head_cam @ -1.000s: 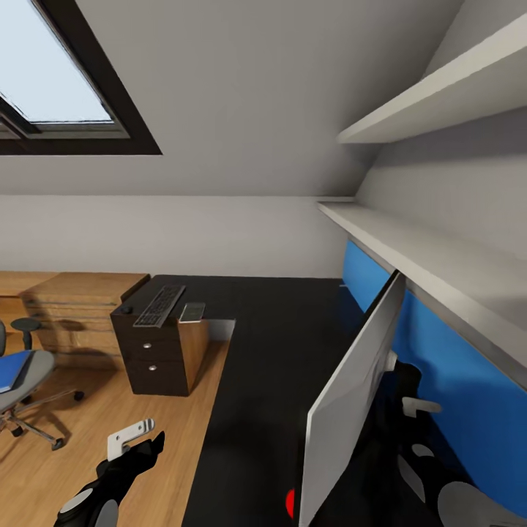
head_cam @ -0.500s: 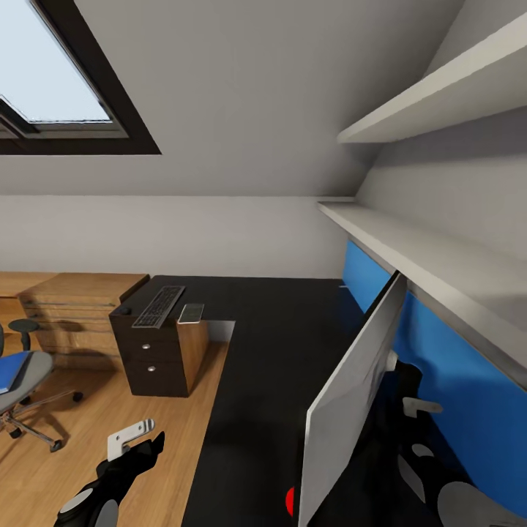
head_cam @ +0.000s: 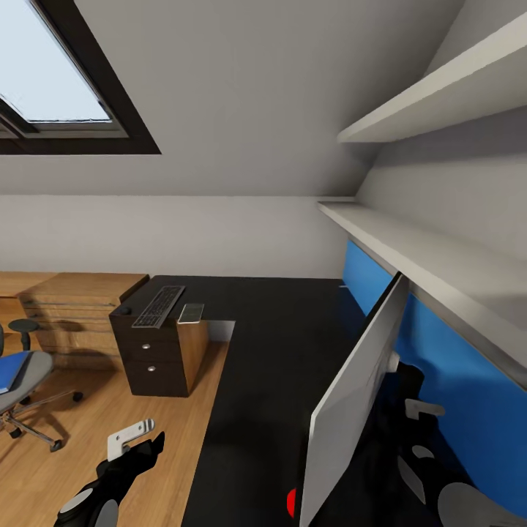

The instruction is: In the bedroom, organize the workspace by keeping the computer under the desk, ensuring the monitor is on the desk, placing the keyboard on the desk next to the monitor, placing the mouse on the desk next to the keyboard, moving the folder from the swivel chair onto the desk next to the mouse, stacking the notebook on top of the folder with the pen on top of the notebook, and positioning the swivel chair next to the desk.

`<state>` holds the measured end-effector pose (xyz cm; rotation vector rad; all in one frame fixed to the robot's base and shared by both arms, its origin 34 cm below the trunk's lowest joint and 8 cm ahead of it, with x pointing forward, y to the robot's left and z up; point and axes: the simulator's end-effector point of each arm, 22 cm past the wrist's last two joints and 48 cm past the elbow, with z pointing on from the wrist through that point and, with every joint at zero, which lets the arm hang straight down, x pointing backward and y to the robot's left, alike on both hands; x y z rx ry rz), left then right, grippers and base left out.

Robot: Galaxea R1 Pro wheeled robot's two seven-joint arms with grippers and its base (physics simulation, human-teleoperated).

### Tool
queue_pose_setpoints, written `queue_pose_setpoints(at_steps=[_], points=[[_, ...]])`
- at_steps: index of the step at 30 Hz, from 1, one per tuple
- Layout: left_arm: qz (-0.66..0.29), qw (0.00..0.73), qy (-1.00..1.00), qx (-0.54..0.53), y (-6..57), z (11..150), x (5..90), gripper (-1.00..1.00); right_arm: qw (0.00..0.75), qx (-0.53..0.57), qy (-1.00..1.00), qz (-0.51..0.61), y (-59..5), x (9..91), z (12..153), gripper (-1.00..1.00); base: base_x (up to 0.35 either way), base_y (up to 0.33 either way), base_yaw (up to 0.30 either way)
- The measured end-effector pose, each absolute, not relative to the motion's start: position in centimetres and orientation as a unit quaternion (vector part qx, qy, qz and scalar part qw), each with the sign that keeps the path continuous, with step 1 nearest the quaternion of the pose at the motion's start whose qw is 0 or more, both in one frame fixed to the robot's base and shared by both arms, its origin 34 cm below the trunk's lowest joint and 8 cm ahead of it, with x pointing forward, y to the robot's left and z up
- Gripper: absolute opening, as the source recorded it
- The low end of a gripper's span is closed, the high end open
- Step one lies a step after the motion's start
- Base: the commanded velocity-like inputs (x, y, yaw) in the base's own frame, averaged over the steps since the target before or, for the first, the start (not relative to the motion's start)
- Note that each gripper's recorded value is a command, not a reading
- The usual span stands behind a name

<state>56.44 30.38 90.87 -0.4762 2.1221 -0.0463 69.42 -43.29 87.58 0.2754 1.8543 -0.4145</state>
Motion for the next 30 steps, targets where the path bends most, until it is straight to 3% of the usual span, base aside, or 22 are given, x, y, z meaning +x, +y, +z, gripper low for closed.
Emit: queue_pose_setpoints(at_steps=[9, 30], points=[[-0.019, 0.465, 0.864, -0.194, 30.38, 90.87, 56.44, 1.0, 0.573, 0.117, 0.791, -0.177, -43.27, 69.42, 87.57, 1.0, -0.009, 0.0, 0.0], [-0.019, 0.464, 0.864, -0.194, 30.37, 90.8, 56.46, 1.0, 0.575, 0.116, 0.791, -0.176, -43.12, 69.58, 87.64, 1.0, -0.331, 0.009, 0.0]])
